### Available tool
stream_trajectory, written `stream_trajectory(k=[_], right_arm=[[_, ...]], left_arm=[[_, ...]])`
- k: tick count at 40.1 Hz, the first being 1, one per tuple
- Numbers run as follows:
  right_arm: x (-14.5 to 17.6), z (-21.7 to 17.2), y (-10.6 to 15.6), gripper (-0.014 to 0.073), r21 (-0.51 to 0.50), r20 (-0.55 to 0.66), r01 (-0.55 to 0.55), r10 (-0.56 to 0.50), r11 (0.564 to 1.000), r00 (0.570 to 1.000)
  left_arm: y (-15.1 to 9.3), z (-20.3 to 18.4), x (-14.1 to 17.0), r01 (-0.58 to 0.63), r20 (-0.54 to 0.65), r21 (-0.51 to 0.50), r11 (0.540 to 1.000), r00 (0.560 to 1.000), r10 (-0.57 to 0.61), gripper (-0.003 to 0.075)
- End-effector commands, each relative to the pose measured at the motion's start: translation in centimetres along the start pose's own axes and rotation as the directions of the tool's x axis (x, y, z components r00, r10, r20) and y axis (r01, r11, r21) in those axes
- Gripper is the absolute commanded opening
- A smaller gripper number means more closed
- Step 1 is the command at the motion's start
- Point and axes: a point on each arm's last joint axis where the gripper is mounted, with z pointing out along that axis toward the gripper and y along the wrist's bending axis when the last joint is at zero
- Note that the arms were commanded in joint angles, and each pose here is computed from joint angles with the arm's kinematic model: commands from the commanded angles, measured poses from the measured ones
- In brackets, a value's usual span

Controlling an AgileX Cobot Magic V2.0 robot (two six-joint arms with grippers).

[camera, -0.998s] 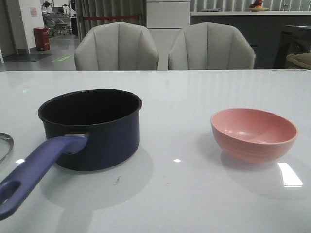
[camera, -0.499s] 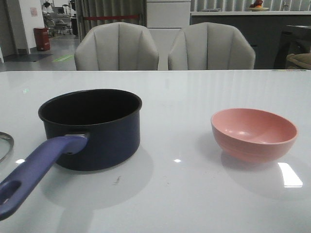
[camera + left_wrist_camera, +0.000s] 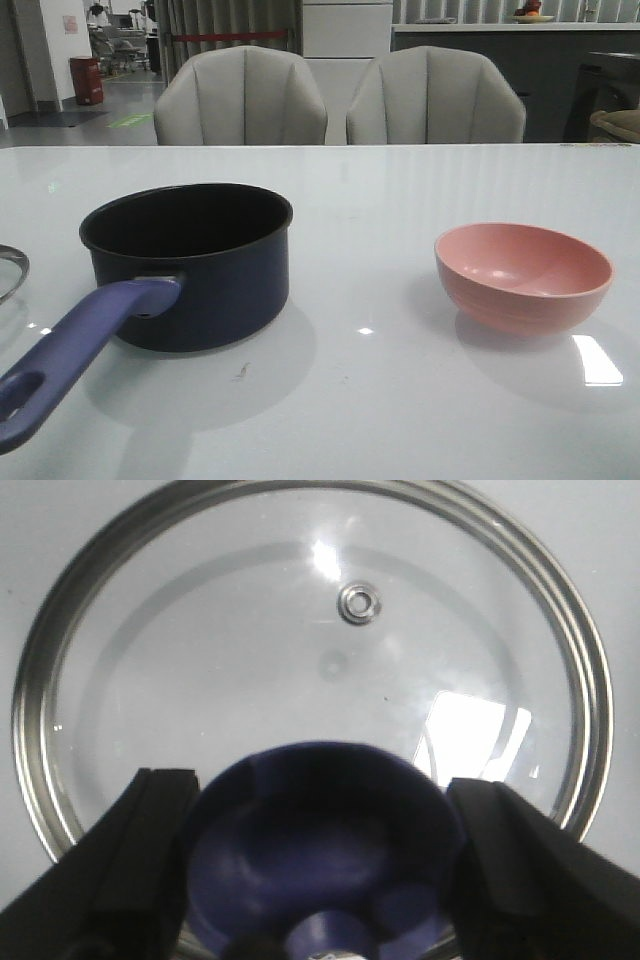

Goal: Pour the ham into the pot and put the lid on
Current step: 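Grasp the glass lid by its purple knob with the left gripper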

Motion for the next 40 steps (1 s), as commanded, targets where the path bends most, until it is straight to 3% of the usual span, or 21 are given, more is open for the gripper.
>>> stream_trajectory(k=[1, 9, 19, 31, 40], right_arm=[[-1.5, -0.1, -0.1, 0.0144, 0.015, 0.087, 0.004, -0.005, 1.000, 0.996], [-1.5, -0.1, -0.1, 0.0144, 0.015, 0.087, 0.004, -0.005, 1.000, 0.996], [-1.5, -0.1, -0.1, 0.0144, 0.015, 0.087, 0.004, -0.005, 1.000, 0.996], [-1.5, -0.1, -0.1, 0.0144, 0.015, 0.087, 0.004, -0.005, 1.000, 0.996], [-1.5, -0.1, -0.1, 0.0144, 0.015, 0.087, 0.004, -0.005, 1.000, 0.996]], left_arm=[[-0.5, -3.9, -0.2, -0.010, 0.100, 0.016, 1.000, 0.995, 0.008, 0.0185], [-1.6, -8.1, 0.1, -0.074, 0.182, 0.051, 0.996, 0.981, 0.064, 0.0185], [-5.3, -10.8, 0.7, -0.169, 0.247, 0.111, 0.979, 0.959, 0.137, 0.0185], [-11.8, -12.2, 2.1, -0.370, 0.314, 0.104, 0.923, 0.893, 0.322, 0.0185], [-16.9, -11.5, 2.8, -0.490, 0.288, 0.091, 0.867, 0.846, 0.449, 0.0185]])
